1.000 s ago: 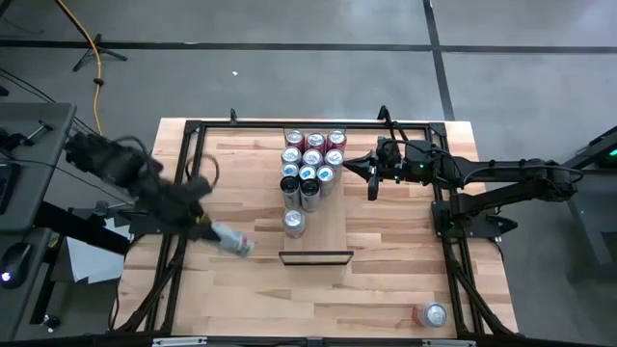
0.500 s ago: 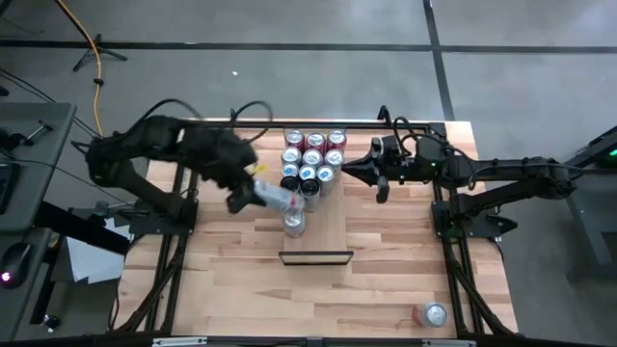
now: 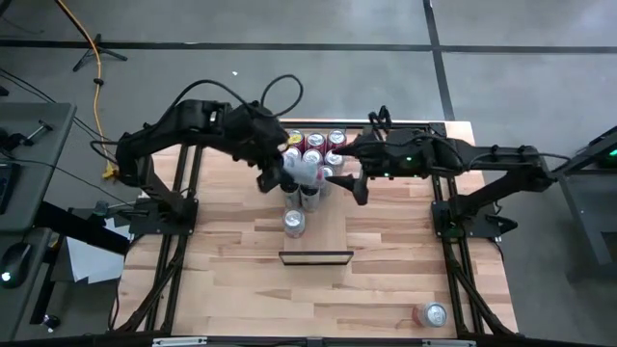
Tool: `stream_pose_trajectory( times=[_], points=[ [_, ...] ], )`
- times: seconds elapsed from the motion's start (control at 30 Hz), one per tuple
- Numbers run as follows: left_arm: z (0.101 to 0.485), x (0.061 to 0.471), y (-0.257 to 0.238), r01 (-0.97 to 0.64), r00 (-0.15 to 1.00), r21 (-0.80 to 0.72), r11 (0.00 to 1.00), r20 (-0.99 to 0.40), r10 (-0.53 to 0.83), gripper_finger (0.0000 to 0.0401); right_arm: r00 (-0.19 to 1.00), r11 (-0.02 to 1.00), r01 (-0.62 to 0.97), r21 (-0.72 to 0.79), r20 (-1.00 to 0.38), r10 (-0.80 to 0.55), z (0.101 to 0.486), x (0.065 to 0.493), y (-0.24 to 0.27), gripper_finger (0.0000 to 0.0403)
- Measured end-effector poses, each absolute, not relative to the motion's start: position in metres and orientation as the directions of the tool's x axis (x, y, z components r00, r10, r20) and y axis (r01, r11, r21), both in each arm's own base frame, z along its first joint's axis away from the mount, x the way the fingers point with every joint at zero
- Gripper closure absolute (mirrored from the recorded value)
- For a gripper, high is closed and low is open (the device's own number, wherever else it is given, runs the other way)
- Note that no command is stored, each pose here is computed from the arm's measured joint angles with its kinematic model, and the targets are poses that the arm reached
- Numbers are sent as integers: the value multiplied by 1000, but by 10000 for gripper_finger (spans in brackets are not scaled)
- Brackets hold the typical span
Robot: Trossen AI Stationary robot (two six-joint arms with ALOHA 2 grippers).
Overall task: Place canned beverage on shelf
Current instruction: Put the white pink soda can on the shelf aligned with the other white pink soda cans
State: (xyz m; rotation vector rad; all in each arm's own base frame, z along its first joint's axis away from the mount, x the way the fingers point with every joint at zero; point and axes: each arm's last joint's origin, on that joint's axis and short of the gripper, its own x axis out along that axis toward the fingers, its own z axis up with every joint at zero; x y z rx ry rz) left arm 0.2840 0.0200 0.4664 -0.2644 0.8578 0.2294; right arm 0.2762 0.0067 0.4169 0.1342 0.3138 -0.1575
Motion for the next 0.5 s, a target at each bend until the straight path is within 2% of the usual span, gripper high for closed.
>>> stream_pose_trajectory(
  times=[0.13, 0.23, 0.37, 0.5],
  points=[
    [466, 289, 34, -425, 640, -154, 892, -748, 175, 219, 908, 981, 194, -3, -377, -181, 420, 291, 6, 43],
    [468, 291, 45, -499, 659, -222, 838, -725, 200, 219, 884, 969, 236, -69, -399, -244, 422, 300, 5, 41],
    [470, 290, 70, -571, 683, -334, 750, -701, 207, 219, 823, 926, 296, -235, -429, -372, 420, 308, 1, 41],
    [477, 289, 96, -577, 750, -486, 656, -633, 192, 214, 769, 854, 363, -372, -399, -500, 420, 314, -2, 41]
  ],
)
